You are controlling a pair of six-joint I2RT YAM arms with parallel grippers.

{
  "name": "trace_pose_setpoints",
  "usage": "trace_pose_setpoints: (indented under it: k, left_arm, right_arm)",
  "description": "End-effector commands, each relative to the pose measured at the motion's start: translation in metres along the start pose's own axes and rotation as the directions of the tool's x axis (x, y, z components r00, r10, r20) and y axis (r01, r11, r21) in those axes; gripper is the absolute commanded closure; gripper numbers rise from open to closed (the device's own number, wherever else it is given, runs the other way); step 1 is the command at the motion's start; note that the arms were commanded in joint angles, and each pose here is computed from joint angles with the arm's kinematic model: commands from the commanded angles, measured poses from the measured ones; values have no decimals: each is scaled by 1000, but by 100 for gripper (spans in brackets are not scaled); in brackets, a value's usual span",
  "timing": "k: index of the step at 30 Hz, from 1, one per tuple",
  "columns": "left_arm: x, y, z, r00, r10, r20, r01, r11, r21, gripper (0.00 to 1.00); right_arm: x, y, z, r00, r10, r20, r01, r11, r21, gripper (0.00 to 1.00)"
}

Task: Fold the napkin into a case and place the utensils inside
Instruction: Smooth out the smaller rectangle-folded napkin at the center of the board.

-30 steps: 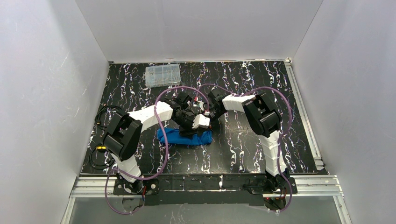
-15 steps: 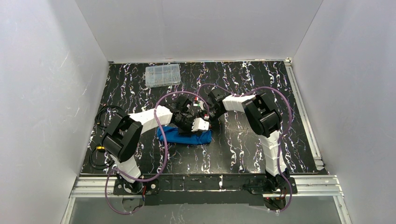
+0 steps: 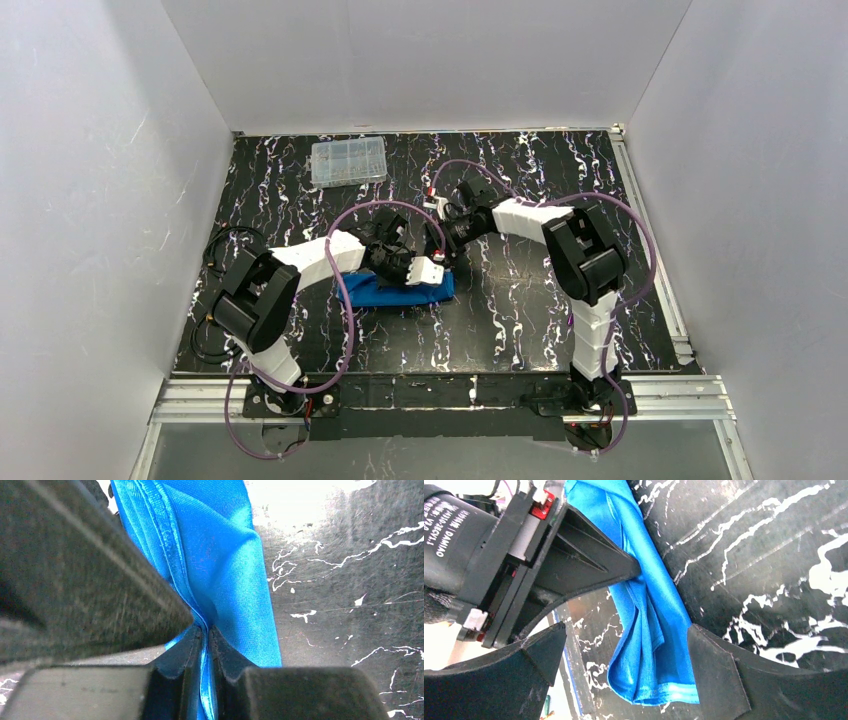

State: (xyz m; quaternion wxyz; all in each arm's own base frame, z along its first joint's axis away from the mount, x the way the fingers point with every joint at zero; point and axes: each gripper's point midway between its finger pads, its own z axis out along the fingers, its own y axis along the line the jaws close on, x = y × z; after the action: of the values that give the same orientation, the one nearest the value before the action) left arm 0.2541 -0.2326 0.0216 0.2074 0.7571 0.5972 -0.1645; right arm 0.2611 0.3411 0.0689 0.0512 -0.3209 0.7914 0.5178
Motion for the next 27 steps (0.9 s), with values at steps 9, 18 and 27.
trace_pose_setpoints:
  k: [9, 18, 27]
  left_arm:
    - [9, -15, 3, 1000, 3, -22, -2, 999, 37, 94]
    - [6, -10, 1, 1000, -3, -18, 4, 1000, 25, 97]
    - [6, -11, 2, 1000, -5, -22, 6, 1000, 26, 98]
  right_arm:
    - [-30, 0, -94, 964, -122, 237, 24, 925, 378, 1]
    - [9, 50, -66, 924, -56, 377, 32, 997, 70, 81]
    - [19, 71, -42, 918, -18, 397, 21, 1000, -3, 99]
